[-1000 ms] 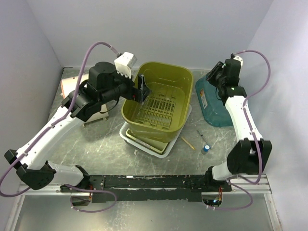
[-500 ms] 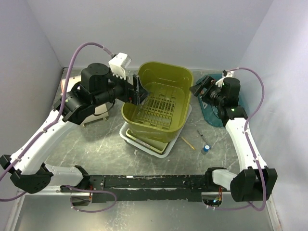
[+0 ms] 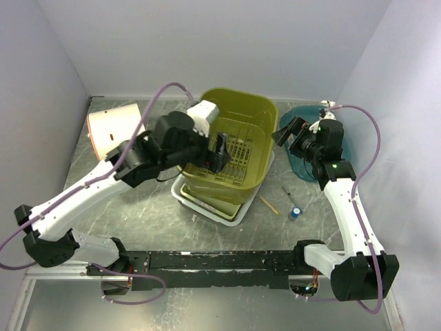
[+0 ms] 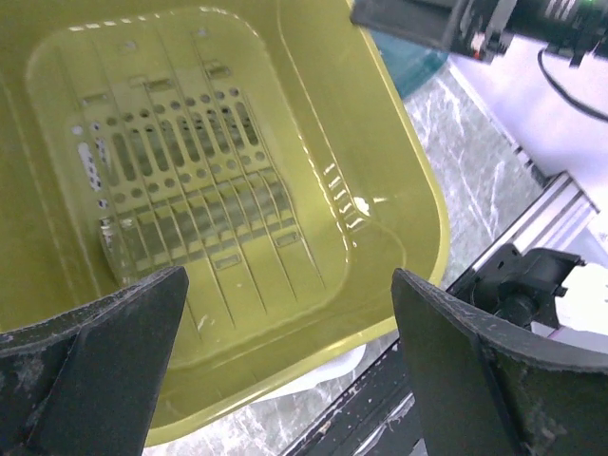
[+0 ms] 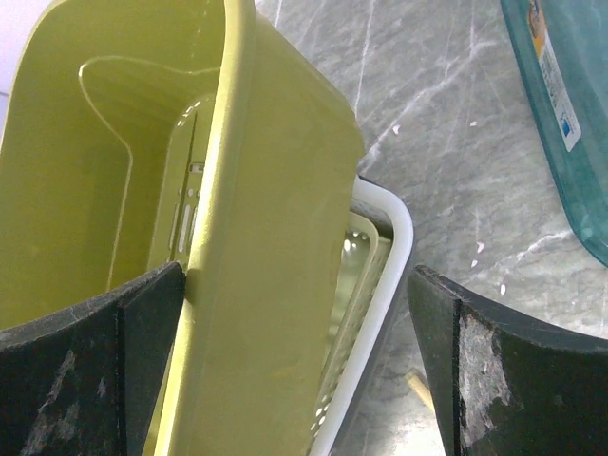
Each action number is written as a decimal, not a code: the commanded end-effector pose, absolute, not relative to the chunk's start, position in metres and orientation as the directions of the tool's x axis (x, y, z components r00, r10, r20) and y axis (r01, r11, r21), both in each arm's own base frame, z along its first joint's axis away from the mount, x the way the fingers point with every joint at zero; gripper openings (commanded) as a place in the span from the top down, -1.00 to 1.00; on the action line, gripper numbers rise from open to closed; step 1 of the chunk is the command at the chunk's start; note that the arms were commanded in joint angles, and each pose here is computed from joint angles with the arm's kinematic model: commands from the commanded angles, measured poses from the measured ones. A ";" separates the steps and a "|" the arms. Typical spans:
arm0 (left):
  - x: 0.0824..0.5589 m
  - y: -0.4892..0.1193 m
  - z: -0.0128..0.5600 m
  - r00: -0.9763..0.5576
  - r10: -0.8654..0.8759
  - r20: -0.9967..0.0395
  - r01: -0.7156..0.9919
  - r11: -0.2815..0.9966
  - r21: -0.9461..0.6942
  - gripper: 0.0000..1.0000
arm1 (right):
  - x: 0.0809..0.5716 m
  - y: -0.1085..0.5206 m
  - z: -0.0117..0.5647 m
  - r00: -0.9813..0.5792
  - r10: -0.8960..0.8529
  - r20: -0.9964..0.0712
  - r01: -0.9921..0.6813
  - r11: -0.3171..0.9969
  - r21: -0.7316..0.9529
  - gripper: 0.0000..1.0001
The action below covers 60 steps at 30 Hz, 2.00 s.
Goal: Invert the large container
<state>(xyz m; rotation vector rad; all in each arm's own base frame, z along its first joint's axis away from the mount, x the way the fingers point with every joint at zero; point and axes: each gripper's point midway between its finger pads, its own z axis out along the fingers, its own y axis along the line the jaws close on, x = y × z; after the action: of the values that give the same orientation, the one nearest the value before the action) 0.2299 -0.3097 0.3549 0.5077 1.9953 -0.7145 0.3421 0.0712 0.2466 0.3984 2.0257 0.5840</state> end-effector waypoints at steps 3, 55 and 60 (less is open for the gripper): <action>0.227 -0.329 0.338 -0.487 0.138 -0.862 0.560 0.807 -0.188 -0.99 | 0.337 0.044 0.240 -0.473 0.483 -0.737 0.171 0.871 0.460 -1.00; 0.401 -0.134 0.201 -0.685 -0.189 -0.704 -0.012 0.968 -0.249 -1.00 | 0.334 0.074 0.325 -0.375 0.431 -0.821 -0.110 0.859 0.501 -1.00; 0.414 -0.069 0.192 -0.647 -0.304 -0.699 -0.147 0.949 -0.277 -0.98 | 0.338 0.078 0.328 -0.378 0.417 -0.827 -0.139 0.857 0.496 -1.00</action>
<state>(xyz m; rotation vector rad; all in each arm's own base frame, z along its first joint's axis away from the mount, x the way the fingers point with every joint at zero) 0.3929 -0.1321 0.1871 -0.1413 2.3622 -0.3294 0.3359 0.0769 0.3161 0.2513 1.8959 0.6013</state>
